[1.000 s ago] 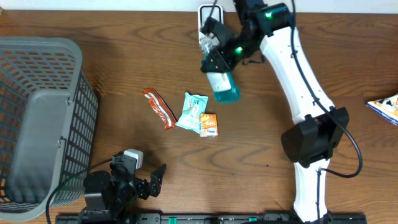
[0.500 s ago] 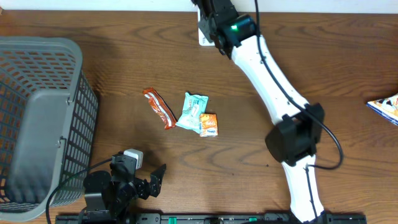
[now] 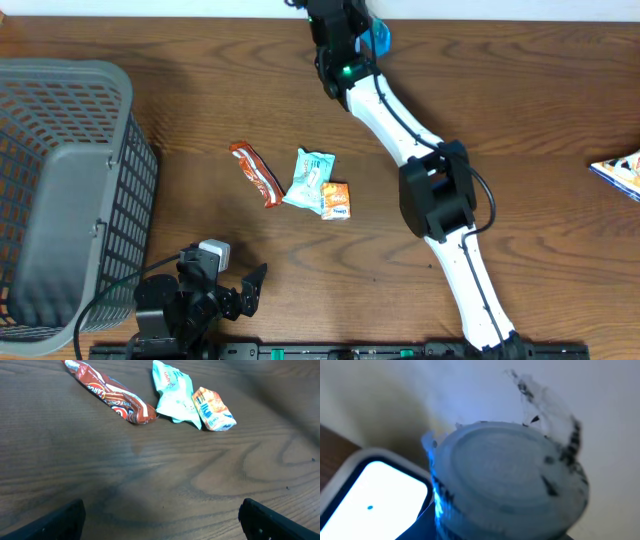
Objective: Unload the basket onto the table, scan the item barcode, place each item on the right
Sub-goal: 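Hold the mouthwash bottle under the white scanner, then carry the mouthwash right and set it at the table's right edge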
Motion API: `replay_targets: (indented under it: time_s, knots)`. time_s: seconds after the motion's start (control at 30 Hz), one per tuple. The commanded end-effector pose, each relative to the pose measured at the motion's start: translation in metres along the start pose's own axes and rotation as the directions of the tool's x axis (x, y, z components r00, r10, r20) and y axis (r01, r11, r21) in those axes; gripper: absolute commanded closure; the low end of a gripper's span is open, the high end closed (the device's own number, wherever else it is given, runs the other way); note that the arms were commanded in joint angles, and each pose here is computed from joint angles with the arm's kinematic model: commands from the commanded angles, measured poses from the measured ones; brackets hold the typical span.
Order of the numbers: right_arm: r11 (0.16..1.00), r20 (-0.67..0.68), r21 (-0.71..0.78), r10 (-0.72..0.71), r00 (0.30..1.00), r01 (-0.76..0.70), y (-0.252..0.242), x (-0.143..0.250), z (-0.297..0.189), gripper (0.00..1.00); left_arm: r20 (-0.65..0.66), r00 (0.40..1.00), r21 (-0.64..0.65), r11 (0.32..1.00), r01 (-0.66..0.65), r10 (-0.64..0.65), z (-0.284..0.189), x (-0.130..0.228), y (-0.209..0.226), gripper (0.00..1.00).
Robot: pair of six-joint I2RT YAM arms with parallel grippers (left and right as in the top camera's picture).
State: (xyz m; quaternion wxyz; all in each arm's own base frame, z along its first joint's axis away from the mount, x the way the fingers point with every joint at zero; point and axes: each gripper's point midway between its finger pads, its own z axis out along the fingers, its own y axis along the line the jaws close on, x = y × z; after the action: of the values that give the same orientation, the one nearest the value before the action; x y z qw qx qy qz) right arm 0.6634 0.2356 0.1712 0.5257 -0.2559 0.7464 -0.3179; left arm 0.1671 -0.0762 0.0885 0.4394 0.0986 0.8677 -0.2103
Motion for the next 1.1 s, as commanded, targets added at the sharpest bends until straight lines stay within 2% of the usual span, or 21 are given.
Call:
replay_targets:
  time_s: [0.0, 0.2, 0.37, 0.47, 0.57, 0.67, 0.8, 0.93, 1.07]
  knots:
    - [0.996, -0.018, 0.064, -0.059, 0.998, 0.060, -0.011, -0.003, -0.003, 0.99, 0.003, 1.000, -0.002, 1.000, 0.004, -0.004, -0.001, -0.001, 0.000, 0.02]
    - [0.992, -0.060, 0.116, -0.047, 0.997, 0.054, -0.021, 0.002, -0.005, 0.99, 0.003, 1.000, -0.003, 1.000, 0.004, -0.004, -0.001, -0.001, 0.000, 0.02]
    - [0.972, -0.220, 0.218, -0.035, 0.975, 0.084, -0.069, 0.038, -0.002, 0.99, 0.002, 1.000, -0.002, 1.000, 0.004, -0.004, -0.001, -0.001, 0.000, 0.02]
    - [0.946, -0.403, 0.284, -0.029, 0.915, 0.155, -0.126, 0.095, 0.008, 0.99, 0.003, 1.000, -0.002, 1.000, 0.004, -0.004, -0.001, -0.001, 0.000, 0.02]
    - [0.924, -0.547, 0.312, -0.016, 0.837, 0.222, -0.166, 0.152, 0.015, 0.99, 0.003, 1.000, -0.002, 1.000, 0.004, -0.004, -0.001, -0.001, 0.000, 0.02]
    - [0.922, -0.659, 0.311, 0.036, 0.751, 0.229, -0.194, 0.215, 0.017, 0.99, 0.003, 1.000, -0.002, 1.000, 0.004, -0.004, -0.001, -0.001, 0.000, 0.02]
    - [0.931, -0.755, 0.322, 0.143, 0.640, 0.172, -0.230, 0.299, 0.014, 0.99, 0.003, 1.000, -0.002, 1.000, 0.004, -0.004, -0.001, -0.001, 0.000, 0.02]
    - [0.936, -0.793, 0.351, 0.285, 0.538, 0.021, -0.255, 0.379, 0.008, 0.99, 0.003, 1.000, -0.002, 1.000, 0.004, -0.004, -0.001, -0.001, 0.000, 0.02]
    - [0.914, -0.807, 0.394, 0.395, 0.439, -0.099, -0.273, 0.437, -0.003, 0.99, 0.003, 1.000, -0.002, 1.000, 0.004, -0.004, -0.001, -0.001, 0.000, 0.02]
